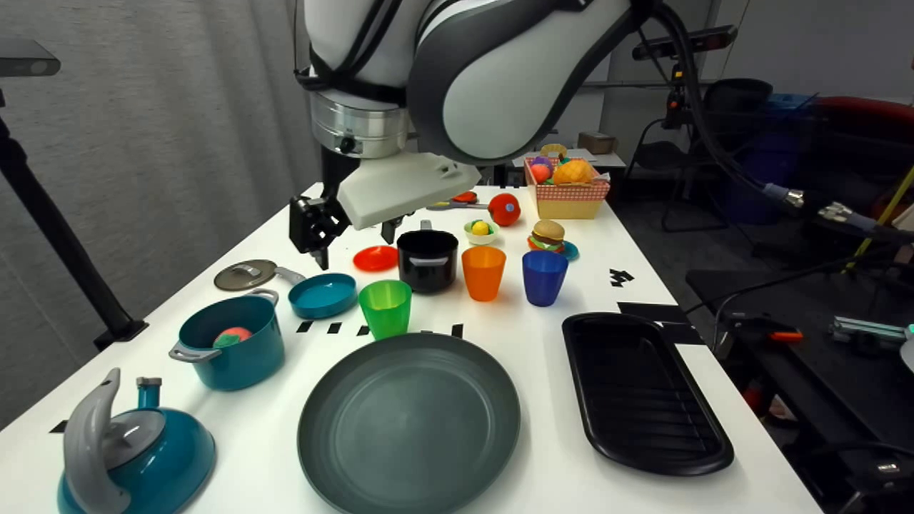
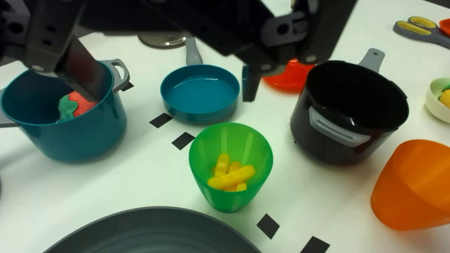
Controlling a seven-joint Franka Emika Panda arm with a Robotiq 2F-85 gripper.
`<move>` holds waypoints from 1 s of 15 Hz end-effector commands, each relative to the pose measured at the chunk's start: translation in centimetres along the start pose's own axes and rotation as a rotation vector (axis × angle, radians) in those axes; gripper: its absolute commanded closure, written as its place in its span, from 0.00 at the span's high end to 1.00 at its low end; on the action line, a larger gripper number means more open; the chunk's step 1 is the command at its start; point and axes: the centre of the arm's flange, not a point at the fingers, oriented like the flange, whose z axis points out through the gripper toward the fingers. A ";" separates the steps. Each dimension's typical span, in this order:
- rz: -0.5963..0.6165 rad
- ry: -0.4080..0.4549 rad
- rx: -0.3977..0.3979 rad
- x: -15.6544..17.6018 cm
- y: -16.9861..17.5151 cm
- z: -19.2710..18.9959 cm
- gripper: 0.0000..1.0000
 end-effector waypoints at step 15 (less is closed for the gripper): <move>-0.154 0.045 0.058 -4.2 6.9 -4.4 1.00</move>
